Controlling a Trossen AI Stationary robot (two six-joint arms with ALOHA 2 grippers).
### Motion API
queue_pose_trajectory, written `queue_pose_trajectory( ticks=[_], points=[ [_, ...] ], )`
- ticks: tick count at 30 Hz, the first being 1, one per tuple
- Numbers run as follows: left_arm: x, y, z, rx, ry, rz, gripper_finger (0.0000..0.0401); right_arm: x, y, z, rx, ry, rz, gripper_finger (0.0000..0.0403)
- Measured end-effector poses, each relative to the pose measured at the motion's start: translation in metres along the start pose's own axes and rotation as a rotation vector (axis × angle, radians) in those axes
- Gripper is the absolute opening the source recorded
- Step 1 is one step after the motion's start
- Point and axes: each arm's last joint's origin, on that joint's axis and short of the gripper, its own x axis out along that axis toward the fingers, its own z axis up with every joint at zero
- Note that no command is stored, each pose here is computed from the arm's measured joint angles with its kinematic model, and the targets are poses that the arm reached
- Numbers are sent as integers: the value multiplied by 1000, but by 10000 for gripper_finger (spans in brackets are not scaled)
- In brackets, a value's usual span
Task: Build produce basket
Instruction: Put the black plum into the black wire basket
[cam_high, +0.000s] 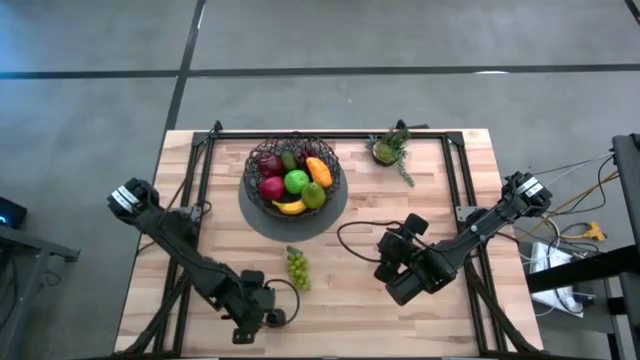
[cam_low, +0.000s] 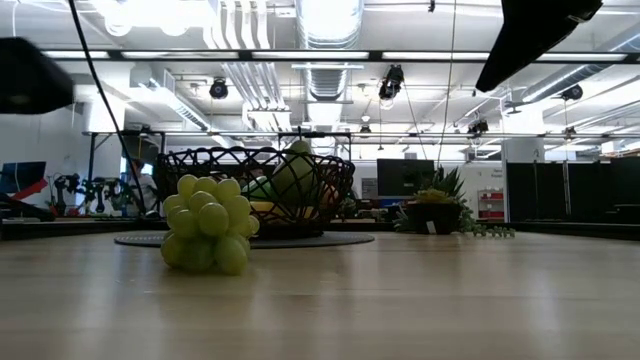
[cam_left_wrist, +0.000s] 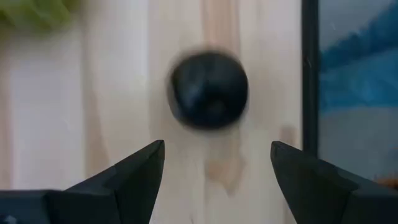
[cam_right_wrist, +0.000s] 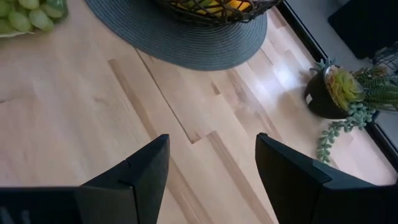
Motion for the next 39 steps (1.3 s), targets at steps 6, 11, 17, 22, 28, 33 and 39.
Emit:
queue_pose_trajectory(
  ticks=[6,11,17,22,28,33,39],
  points=[
    [13,-15,9,20,-90,54,276,0,0,0,0,0,4,221],
    [36,-18,11,-4,-56,110,276,0,1,0,-17,0,5,221],
    [58,-16,10,-173,-40,160,276,0,1,0,-25,0,5,221],
    [59,-18,11,-231,-62,166,274,0,1,0,-37,0,5,221],
    [56,-18,12,-237,-65,161,223,-1,0,0,-52,-1,5,221],
    [52,-18,12,-255,-64,164,190,0,0,0,-53,-2,3,221],
    [36,-20,13,-303,-82,153,200,0,0,0,-53,-3,3,221]
  ],
)
